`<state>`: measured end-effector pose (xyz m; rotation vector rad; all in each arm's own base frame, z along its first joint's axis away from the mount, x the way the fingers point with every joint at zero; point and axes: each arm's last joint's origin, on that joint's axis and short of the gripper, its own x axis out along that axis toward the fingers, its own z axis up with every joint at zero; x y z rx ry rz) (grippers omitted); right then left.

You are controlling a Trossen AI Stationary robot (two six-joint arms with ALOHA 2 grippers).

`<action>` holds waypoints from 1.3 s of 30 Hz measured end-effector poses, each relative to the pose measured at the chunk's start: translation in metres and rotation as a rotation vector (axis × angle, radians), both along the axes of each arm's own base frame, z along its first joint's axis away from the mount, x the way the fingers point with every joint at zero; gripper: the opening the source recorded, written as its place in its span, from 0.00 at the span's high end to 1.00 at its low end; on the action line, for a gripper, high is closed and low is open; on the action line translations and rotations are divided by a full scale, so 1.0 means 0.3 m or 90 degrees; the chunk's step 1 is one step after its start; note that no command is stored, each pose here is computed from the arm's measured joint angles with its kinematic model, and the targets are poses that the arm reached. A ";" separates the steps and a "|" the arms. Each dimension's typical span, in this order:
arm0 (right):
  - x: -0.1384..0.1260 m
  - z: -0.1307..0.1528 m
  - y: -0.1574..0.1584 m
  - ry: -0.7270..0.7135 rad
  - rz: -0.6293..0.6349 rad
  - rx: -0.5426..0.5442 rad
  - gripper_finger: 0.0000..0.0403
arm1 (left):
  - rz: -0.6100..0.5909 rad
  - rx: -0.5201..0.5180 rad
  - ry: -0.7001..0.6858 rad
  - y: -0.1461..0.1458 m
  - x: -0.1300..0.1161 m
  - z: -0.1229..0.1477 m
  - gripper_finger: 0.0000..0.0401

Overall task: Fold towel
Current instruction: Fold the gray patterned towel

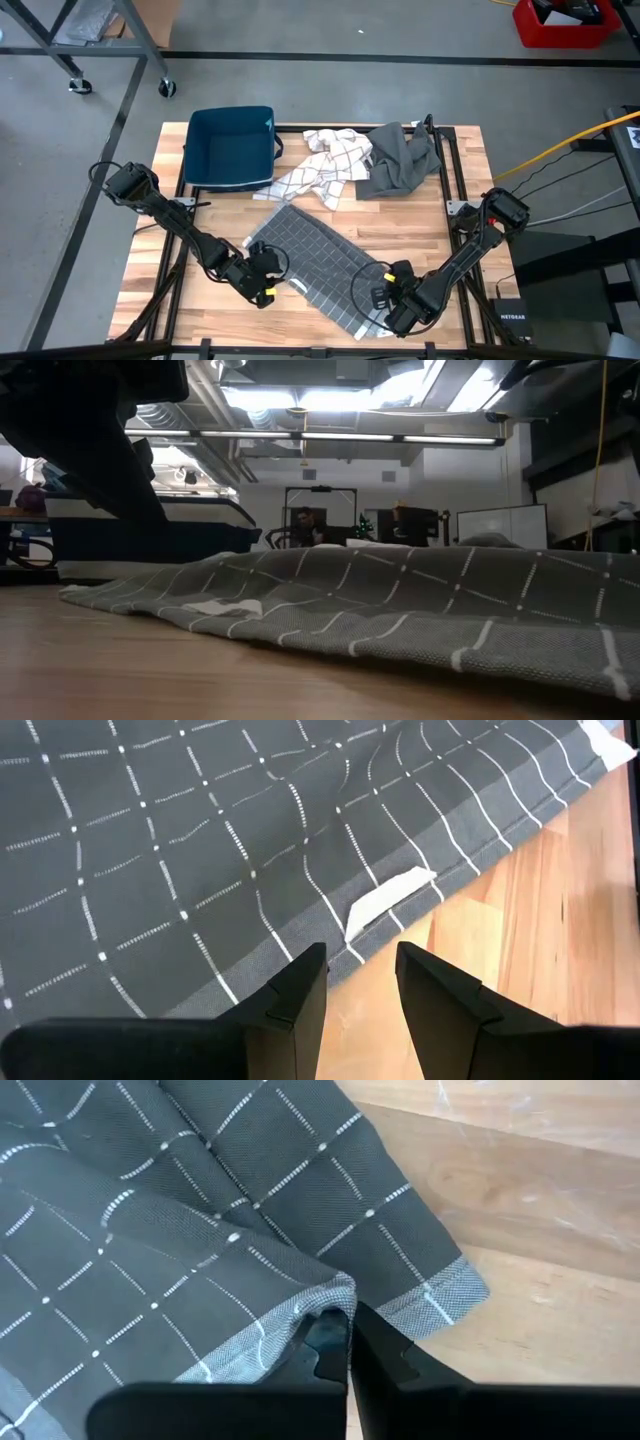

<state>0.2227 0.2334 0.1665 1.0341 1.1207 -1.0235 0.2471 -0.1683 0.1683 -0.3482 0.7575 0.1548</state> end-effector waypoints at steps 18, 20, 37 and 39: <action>-0.052 0.065 0.016 -0.014 0.116 0.004 0.98 | -0.040 0.006 -0.055 -0.014 0.020 0.022 0.71; -0.051 0.064 0.018 -0.011 0.129 0.007 0.98 | -0.040 0.006 -0.055 -0.014 0.020 0.022 0.71; -0.050 0.063 0.032 0.020 0.154 0.067 0.44 | -0.036 0.027 -0.050 -0.009 0.039 -0.007 0.71; -0.054 0.063 0.035 0.042 0.169 0.088 0.43 | -0.030 0.028 -0.049 -0.009 0.057 -0.035 0.71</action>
